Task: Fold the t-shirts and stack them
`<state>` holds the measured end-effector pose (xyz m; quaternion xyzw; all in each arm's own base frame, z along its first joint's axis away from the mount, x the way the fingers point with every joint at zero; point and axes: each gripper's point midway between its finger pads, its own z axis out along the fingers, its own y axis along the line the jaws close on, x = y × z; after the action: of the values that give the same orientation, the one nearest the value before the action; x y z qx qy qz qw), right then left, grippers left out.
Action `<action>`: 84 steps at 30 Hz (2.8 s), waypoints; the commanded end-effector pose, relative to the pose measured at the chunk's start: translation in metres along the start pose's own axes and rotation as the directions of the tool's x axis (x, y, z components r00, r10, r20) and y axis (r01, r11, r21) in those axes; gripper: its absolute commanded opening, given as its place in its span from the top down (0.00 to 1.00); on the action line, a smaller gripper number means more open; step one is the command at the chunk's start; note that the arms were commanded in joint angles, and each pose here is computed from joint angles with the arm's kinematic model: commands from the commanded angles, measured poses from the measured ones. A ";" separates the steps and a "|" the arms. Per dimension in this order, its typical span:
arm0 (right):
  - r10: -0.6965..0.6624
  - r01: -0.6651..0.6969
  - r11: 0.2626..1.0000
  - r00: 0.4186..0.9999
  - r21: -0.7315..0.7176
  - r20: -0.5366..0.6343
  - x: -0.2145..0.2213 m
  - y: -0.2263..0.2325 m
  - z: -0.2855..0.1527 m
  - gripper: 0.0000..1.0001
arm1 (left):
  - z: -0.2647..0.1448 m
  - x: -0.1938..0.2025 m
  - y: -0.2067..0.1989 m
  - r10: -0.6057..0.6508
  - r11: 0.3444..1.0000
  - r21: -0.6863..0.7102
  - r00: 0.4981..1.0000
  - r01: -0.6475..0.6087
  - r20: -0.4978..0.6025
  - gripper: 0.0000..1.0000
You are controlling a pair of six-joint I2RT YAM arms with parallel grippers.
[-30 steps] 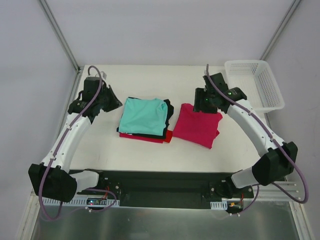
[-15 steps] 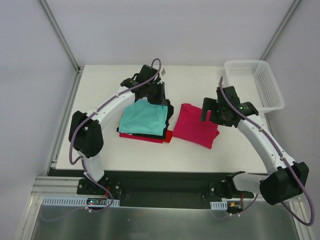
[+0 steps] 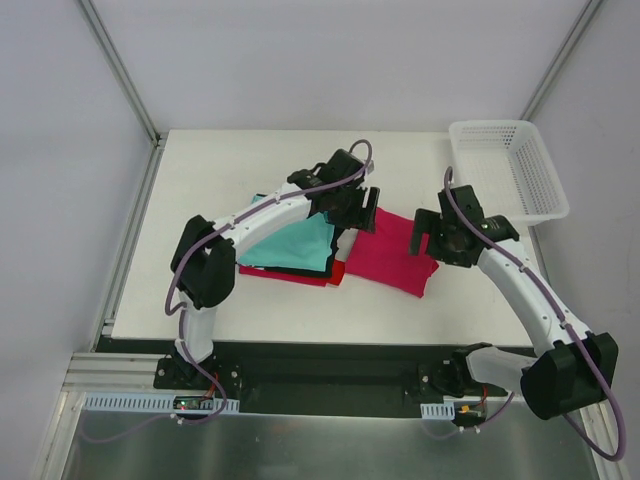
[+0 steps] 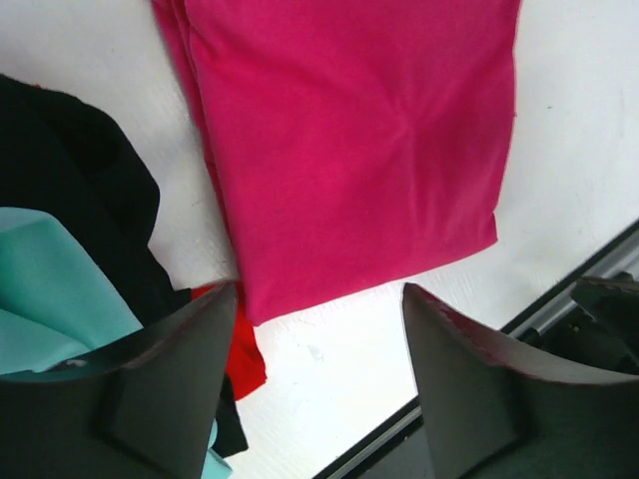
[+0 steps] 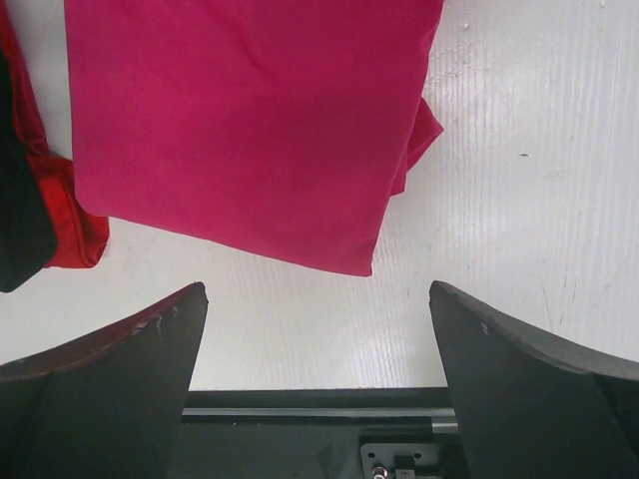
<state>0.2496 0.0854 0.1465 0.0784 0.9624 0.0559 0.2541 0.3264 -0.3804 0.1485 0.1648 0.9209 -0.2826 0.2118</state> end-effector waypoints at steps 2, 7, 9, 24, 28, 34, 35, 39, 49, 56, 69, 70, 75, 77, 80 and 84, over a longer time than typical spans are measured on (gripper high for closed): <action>0.052 -0.052 0.999 0.999 0.011 0.003 0.004 -0.007 -0.004 0.03 | 0.010 -0.004 0.014 0.109 0.983 -0.147 0.994 -0.106 0.014 0.30; 0.061 -0.061 0.998 0.998 0.013 -0.007 0.007 -0.008 0.001 0.03 | 0.032 0.002 0.027 0.108 0.977 -0.184 0.994 -0.110 -0.021 0.36; 0.063 -0.063 0.998 0.998 0.030 -0.013 0.011 -0.012 0.004 0.03 | 0.045 0.006 0.031 0.096 0.978 -0.185 0.995 -0.102 -0.040 0.39; 0.137 -0.141 0.986 0.989 0.090 0.045 0.016 -0.059 0.013 0.03 | 0.095 0.011 0.039 0.019 0.989 -0.145 0.997 -0.031 -0.078 0.39; 0.185 -0.186 0.982 0.982 0.044 0.026 0.017 -0.063 0.027 0.03 | 0.101 0.009 0.040 -0.015 0.995 -0.100 0.997 0.008 -0.071 0.40; 0.192 -0.191 0.980 0.981 0.062 -0.002 0.015 -0.067 0.041 0.03 | 0.106 0.018 0.050 -0.073 0.995 -0.074 0.993 0.067 -0.091 0.40; 0.193 -0.192 0.979 0.981 0.064 -0.005 0.015 -0.067 0.043 0.03 | 0.106 0.018 0.051 -0.076 0.995 -0.070 0.993 0.070 -0.086 0.40; 0.213 -0.214 0.977 0.977 -0.013 -0.027 0.011 -0.056 0.054 0.03 | 0.110 0.024 0.053 -0.095 0.995 -0.044 0.992 0.092 -0.089 0.43; 0.279 -0.284 0.955 0.958 -0.088 -0.065 0.007 -0.055 0.073 0.03 | 0.114 0.029 0.056 -0.160 0.986 0.021 0.982 0.163 -0.097 0.45; 0.361 -0.365 0.922 0.931 -0.130 -0.053 0.007 -0.064 0.081 0.03 | 0.117 0.037 0.054 -0.186 0.981 0.040 0.976 0.192 -0.115 0.47; 0.417 -0.428 0.880 0.904 -0.205 -0.097 -0.001 -0.054 0.091 0.02 | 0.123 0.046 0.052 -0.222 0.970 0.067 0.966 0.232 -0.134 0.49; 0.421 -0.433 0.877 0.901 -0.209 -0.100 0.000 -0.054 0.093 0.02 | 0.123 0.045 0.053 -0.223 0.970 0.066 0.966 0.233 -0.131 0.49; 0.445 -0.458 0.857 0.889 -0.238 -0.108 0.000 -0.050 0.103 0.01 | 0.122 0.047 0.057 -0.227 0.970 0.061 0.965 0.237 -0.134 0.49; 0.447 -0.458 0.855 0.889 -0.243 -0.105 -0.001 -0.050 0.106 0.01 | 0.122 0.046 0.057 -0.223 0.971 0.062 0.966 0.232 -0.131 0.49; 0.447 -0.460 0.854 0.888 -0.245 -0.107 -0.002 -0.050 0.112 0.01 | 0.119 0.044 0.060 -0.228 0.969 0.063 0.965 0.238 -0.129 0.49; 0.460 -0.474 0.841 0.880 -0.259 -0.116 -0.004 -0.048 0.120 0.01 | 0.116 0.044 0.060 -0.226 0.970 0.066 0.966 0.236 -0.128 0.50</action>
<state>0.2959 0.0446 0.0393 0.2673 0.9116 0.2355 0.2051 0.3647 -0.4157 0.0357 0.0947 0.9126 -0.3669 0.1535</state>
